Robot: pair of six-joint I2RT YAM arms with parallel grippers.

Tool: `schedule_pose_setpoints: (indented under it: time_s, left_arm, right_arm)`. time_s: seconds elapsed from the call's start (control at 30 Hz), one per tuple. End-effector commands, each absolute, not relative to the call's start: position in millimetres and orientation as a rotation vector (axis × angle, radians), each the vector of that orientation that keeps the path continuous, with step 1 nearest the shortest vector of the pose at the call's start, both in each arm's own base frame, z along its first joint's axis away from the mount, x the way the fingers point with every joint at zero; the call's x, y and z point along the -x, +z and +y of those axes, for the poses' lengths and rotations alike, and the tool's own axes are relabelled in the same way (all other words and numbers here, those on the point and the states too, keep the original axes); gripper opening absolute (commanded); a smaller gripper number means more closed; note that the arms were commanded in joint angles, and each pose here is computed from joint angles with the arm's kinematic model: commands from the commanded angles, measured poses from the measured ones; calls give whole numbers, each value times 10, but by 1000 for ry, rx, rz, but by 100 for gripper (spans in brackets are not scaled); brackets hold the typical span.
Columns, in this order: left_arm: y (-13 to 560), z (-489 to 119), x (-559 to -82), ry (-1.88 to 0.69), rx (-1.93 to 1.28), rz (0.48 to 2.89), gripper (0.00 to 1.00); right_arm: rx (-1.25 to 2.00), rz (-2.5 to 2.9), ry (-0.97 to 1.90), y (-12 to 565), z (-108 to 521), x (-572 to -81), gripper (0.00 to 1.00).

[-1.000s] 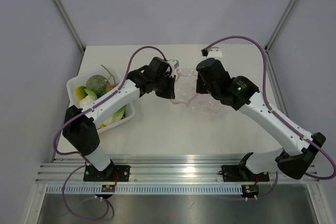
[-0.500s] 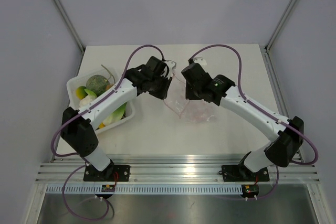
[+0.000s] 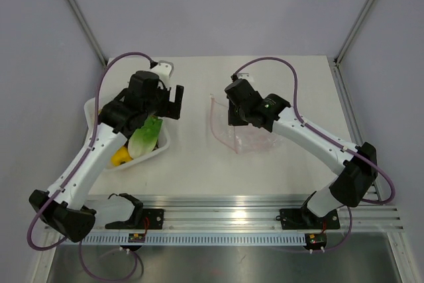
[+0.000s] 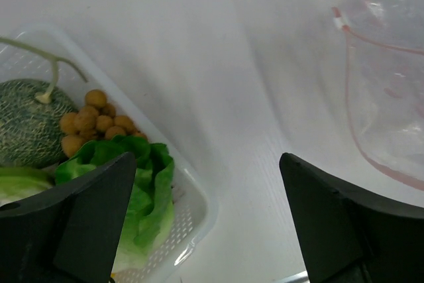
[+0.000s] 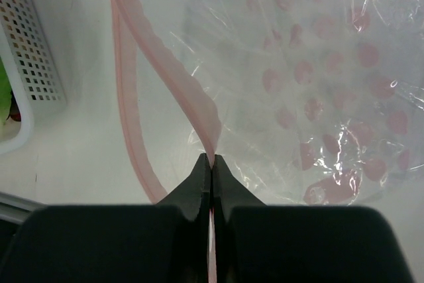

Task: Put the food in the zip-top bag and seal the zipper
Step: Open the zipper of the food storage bag at the center of the board, then pick up the fake vegetable from the bin.

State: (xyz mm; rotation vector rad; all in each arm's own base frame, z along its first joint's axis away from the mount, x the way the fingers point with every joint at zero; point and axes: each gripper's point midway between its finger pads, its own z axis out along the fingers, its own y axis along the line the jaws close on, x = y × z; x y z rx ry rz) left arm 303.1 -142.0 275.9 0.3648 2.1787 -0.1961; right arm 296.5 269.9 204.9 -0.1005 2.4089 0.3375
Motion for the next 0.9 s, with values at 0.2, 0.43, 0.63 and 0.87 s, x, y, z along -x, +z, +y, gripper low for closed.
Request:
schedule_pose_setpoints:
  time_s: [0.2,0.43,0.63,0.87]
  left_arm:
    - [2088,-580,-3054,313,-117,2164,99]
    - [1843,-471,-2996,357,-101,2133,99]
    - [1628,-462,-3041,375,-65,2139,99]
    - [1510,-375,-3045,417,4,2108,99]
  right_arm:
    - [148,2329,484,2358,2851,-2982,0]
    - [179,2323,539,2364,2944,-2962,0]
    - [185,2323,548,2354,2962,-2967,0]
    - [177,2320,556,2356,2945,-2943,0]
